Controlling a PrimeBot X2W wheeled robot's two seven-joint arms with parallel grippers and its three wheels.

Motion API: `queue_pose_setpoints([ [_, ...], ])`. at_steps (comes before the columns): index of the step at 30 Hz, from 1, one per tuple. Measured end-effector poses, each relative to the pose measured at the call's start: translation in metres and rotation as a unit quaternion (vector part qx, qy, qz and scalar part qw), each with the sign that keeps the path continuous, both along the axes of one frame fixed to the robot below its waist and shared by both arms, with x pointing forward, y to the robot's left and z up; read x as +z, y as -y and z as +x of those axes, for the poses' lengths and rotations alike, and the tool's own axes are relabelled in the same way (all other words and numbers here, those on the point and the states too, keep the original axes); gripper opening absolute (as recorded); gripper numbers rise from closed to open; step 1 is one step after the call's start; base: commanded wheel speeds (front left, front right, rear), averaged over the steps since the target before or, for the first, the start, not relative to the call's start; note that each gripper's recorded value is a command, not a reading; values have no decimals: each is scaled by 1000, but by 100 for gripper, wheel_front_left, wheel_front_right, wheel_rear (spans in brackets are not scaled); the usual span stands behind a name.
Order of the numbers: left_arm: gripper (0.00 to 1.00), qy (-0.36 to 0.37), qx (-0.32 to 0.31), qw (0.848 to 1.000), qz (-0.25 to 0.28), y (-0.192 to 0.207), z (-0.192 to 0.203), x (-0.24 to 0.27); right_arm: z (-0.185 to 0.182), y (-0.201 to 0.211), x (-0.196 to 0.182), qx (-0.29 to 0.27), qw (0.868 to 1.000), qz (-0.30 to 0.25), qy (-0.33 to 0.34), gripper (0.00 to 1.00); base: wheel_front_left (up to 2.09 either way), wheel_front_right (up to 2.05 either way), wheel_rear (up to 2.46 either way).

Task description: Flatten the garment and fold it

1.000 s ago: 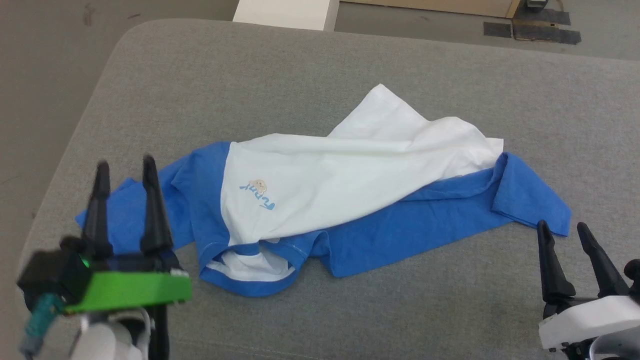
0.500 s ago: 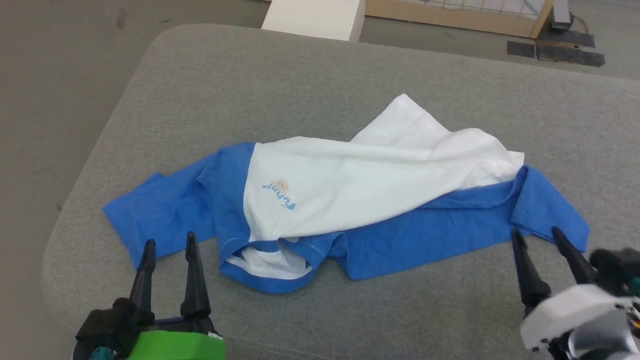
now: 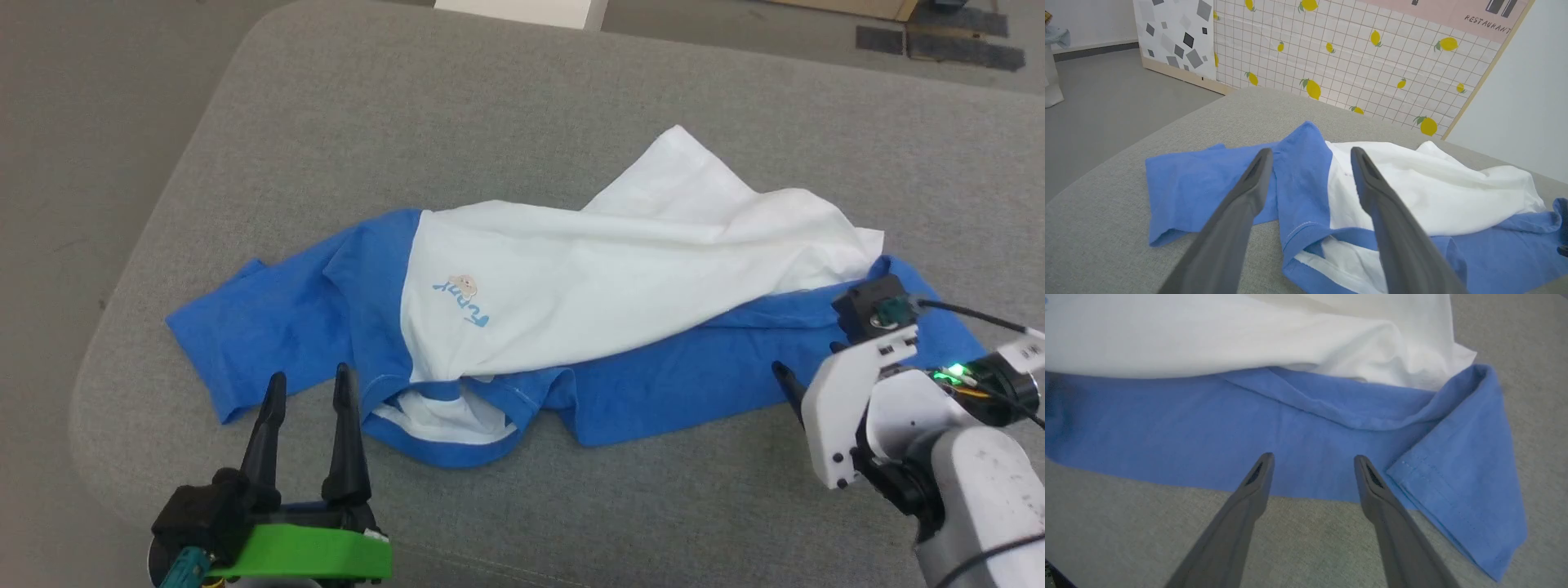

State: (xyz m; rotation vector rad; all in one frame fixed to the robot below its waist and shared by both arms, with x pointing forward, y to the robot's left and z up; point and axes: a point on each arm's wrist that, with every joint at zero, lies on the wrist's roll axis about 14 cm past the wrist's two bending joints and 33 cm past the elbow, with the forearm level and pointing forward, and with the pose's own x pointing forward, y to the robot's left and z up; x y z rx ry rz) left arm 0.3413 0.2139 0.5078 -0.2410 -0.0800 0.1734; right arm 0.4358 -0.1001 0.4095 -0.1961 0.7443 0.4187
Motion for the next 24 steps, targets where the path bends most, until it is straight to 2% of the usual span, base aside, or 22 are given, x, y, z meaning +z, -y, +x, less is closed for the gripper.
queue_pose_setpoints([
  [6, 100, -7, 1, 1000, 0, 0, 4, -5, -2, -5, -37, 31, 995, -48, -85, 100, 0, 0, 0],
  [7, 100, -7, 2, 1000, 0, 0, 4, -4, 0, -7, -38, 33, 994, -50, -90, 98, 0, 0, 0],
  [8, 100, -7, 2, 1000, 0, 0, 4, -4, 3, -7, -40, 35, 993, -55, -95, 38, 0, 0, 0],
  [9, 100, -8, 3, 1000, 0, 0, 4, -4, 5, -8, -41, 36, 993, -57, -99, 15, 0, 0, 0],
  [10, 100, -8, 4, 1000, 0, -1, 4, -4, 8, -9, -42, 34, 993, -55, -101, 0, 0, 0, 0],
  [18, 100, -7, 8, 1000, 2, -3, 1, -3, 19, -13, -34, 26, 997, -24, -74, 0, 0, 0, 0],
  [24, 100, 7, -4, 1000, 2, 4, 0, 4, 26, 8, 5, -19, 999, 25, -10, 0, 0, 0, 0],
])
